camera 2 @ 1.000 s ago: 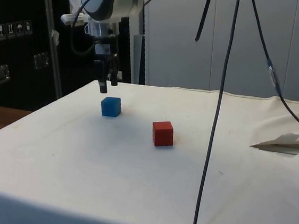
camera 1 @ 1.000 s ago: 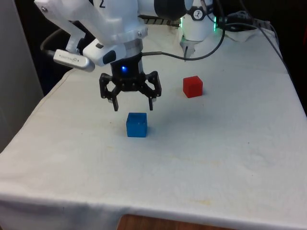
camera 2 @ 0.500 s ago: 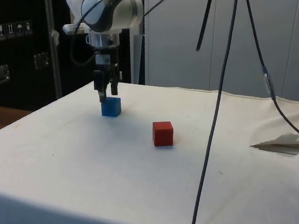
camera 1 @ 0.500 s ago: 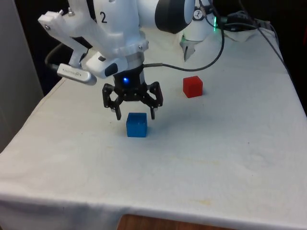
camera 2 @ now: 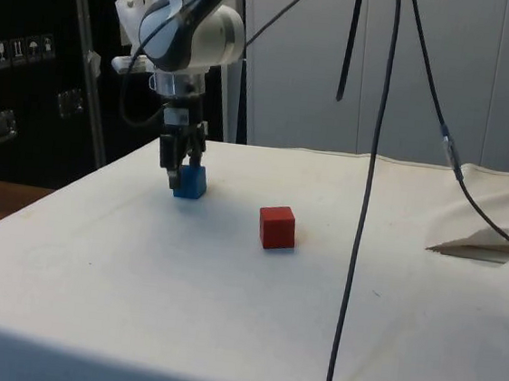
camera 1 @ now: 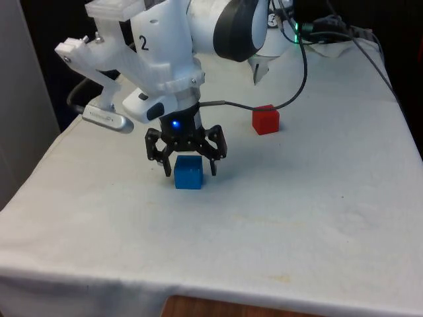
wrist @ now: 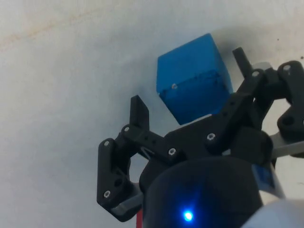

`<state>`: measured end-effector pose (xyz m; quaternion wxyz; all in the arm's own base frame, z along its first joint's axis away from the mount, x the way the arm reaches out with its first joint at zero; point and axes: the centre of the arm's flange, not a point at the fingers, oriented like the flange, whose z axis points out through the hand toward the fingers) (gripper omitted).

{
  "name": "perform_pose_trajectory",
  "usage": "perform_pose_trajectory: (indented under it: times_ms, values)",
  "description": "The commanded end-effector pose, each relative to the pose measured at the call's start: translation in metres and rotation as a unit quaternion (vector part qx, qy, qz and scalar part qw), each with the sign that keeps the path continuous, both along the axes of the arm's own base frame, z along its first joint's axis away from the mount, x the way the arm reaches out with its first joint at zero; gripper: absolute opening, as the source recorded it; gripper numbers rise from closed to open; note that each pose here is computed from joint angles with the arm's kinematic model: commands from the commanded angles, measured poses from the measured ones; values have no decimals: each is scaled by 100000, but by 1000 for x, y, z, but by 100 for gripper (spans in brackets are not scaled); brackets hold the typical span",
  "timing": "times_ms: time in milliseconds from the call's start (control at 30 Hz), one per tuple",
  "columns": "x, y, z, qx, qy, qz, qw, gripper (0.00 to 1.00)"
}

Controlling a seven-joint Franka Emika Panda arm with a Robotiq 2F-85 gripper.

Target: Stack the two cubes.

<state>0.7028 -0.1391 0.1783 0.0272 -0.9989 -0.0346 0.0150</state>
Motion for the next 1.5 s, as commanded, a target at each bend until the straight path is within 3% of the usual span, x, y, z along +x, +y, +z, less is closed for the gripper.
perform_pose_trajectory:
  times_ms: [0,100,200,233,300,333,400,667,767,800,1100,1133,1433,1467]
  values:
    - [1,1,-4,495,-377,-90,99998,100]
    - [1,1,-8,663,-374,-219,99997,97]
    - [-1,0,-7,368,-30,-242,99999,69]
    - [1,1,-9,713,-349,-237,99997,69]
    - [1,1,-9,740,-361,-259,99996,46]
    - [1,1,-10,774,-324,-292,99996,24]
    - [1,0,-10,755,-370,-344,99996,3]
    - [1,0,-11,789,-334,-377,99996,2]
    - [0,-2,3,637,-325,-352,99997,2]
    - [1,-1,-4,350,-320,-387,99998,2]
    - [-1,-11,38,690,-399,-596,99995,2]
    - [0,-9,32,820,-423,-672,99993,2]
    - [-4,-19,79,1070,-376,-770,99991,2]
    - [-2,-19,70,1138,-495,-885,99988,2]
